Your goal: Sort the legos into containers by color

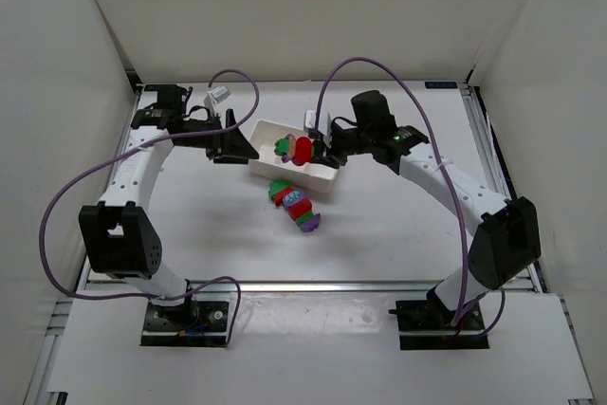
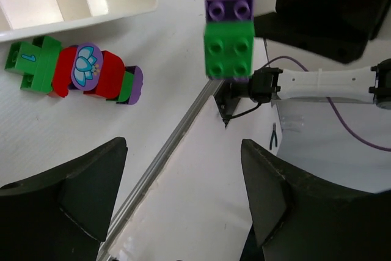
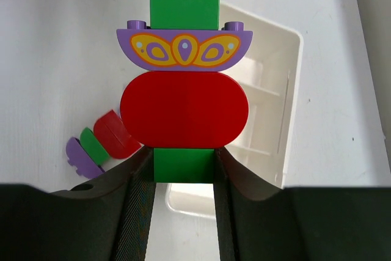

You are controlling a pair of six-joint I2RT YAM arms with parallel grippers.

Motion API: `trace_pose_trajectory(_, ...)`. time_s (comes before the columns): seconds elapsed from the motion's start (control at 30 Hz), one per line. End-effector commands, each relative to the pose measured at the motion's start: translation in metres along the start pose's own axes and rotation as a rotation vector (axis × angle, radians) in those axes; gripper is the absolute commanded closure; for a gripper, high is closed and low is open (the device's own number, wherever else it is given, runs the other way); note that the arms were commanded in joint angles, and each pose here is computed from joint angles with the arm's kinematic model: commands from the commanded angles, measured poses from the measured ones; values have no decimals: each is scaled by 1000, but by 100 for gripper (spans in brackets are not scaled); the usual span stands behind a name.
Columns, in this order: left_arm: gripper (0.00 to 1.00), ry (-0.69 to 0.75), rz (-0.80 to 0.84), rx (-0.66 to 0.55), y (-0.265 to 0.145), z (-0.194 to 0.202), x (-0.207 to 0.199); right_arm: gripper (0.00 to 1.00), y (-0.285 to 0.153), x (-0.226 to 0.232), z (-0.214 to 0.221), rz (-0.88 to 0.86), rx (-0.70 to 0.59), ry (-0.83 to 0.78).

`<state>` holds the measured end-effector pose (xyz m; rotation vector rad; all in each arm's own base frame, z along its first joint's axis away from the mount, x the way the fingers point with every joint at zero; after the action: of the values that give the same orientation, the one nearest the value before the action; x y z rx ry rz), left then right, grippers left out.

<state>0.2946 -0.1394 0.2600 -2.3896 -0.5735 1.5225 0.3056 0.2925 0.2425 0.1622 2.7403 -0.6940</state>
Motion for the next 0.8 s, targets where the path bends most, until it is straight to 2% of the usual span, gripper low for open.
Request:
trace_pose_trajectory(0.0,15,23,60,-23,1,-18,-9,100,7,-9,-31,16,-83,-28)
trace_pose_trajectory(0.2,14,93,73,-14,11,-33,-17,100,18,-2,-40,-16,-101,-29)
trace_pose_trajectory(0.53,17,130,137,16,24,-35,-28,100,29,0,-46,-37,-107,-36)
trace_pose_trajectory(0.67,19,118,143,23,25,-32,-26,100,32,-2,-49,-33,-110,-43)
trace_pose_trajectory(0.77,25,110,147,31,26,-28,-26,100,33,-4,-49,-28,-106,-45)
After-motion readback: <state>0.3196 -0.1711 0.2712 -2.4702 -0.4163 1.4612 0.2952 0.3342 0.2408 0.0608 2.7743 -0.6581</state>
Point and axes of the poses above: each gripper's point midway between its finger pads, its own y axis out along the fingers, its own x axis along the line the jaws close on, z = x × y, the point moved 3 cm from there along -y, back along the fingers, and after that the axes turned 2 degrees about -y, right-handed, at the moved point
